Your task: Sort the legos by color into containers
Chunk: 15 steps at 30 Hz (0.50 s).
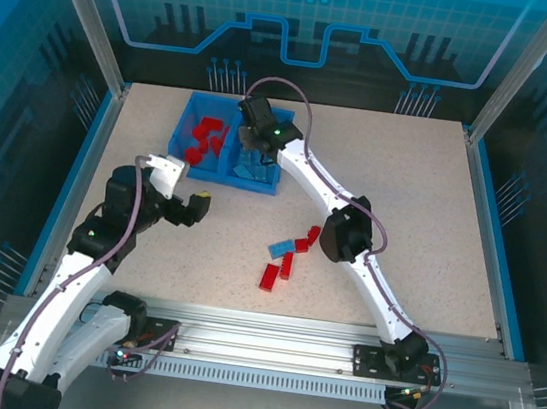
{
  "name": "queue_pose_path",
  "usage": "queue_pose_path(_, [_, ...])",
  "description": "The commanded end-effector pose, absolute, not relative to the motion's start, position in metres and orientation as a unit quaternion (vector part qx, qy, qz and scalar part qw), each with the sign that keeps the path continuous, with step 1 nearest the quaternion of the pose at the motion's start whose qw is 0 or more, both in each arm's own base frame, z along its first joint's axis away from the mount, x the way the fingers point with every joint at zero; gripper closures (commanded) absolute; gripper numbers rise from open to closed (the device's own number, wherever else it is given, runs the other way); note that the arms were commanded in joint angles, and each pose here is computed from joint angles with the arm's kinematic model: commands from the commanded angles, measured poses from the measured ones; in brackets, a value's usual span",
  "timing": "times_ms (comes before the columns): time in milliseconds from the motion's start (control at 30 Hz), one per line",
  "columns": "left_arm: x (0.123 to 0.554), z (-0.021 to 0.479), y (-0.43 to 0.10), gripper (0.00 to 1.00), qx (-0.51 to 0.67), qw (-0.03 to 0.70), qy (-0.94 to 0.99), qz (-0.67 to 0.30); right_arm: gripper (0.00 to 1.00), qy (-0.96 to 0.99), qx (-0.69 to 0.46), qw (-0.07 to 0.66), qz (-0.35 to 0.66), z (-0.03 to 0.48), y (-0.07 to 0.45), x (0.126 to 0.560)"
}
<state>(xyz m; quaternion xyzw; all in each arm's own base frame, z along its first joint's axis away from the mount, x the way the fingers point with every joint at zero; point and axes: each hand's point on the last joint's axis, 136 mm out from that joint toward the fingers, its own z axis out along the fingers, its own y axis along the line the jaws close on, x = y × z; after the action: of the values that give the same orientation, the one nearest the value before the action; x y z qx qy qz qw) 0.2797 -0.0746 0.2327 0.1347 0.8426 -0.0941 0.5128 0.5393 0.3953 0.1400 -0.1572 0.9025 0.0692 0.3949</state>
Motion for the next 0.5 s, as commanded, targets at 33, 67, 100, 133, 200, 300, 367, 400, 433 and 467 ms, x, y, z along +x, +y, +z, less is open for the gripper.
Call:
queue_pose_path(33, [0.285, 0.225, -0.067, 0.01, 0.111, 0.504, 0.852, -0.086, 0.57, 0.879, -0.157, 0.435, 0.115, 0.231, 0.391, 0.523])
queue_pose_path(67, [0.286, 0.223, -0.067, 0.01, 0.107, 0.502, 0.854, -0.085, 0.57, 0.877, -0.155, 0.438, 0.121, 0.244, 0.388, 0.518])
queue_pose_path(100, [0.287, 0.222, -0.066, 0.01, 0.102, 0.500, 0.856, -0.085, 0.57, 0.877, -0.154, 0.438, 0.125, 0.255, 0.384, 0.513])
queue_pose_path(133, [0.288, 0.221, -0.065, 0.01, 0.096, 0.497, 0.858, -0.085, 0.57, 0.876, -0.153, 0.438, 0.131, 0.267, 0.380, 0.505])
queue_pose_path(200, [0.290, 0.219, -0.062, 0.01, 0.080, 0.490, 0.864, -0.086, 0.57, 0.873, -0.158, 0.439, 0.144, 0.291, 0.370, 0.488])
queue_pose_path(300, [0.291, 0.219, -0.062, 0.03, 0.043, 0.458, 0.882, -0.102, 0.52, 0.871, -0.173, 0.428, 0.167, 0.317, 0.350, 0.455])
queue_pose_path(367, [0.289, 0.224, -0.068, 0.07, 0.005, 0.420, 0.898, -0.132, 0.47, 0.871, -0.185, 0.417, 0.184, 0.326, 0.330, 0.428])
queue_pose_path(400, [0.289, 0.227, -0.076, 0.07, 0.000, 0.409, 0.900, -0.153, 0.45, 0.871, -0.189, 0.410, 0.193, 0.327, 0.320, 0.416])
queue_pose_path(433, [0.288, 0.231, -0.088, 0.07, -0.003, 0.404, 0.897, -0.178, 0.41, 0.870, -0.192, 0.406, 0.206, 0.330, 0.306, 0.401])
queue_pose_path(467, [0.288, 0.236, -0.100, 0.09, -0.003, 0.406, 0.892, -0.197, 0.39, 0.871, -0.191, 0.398, 0.216, 0.327, 0.295, 0.389])
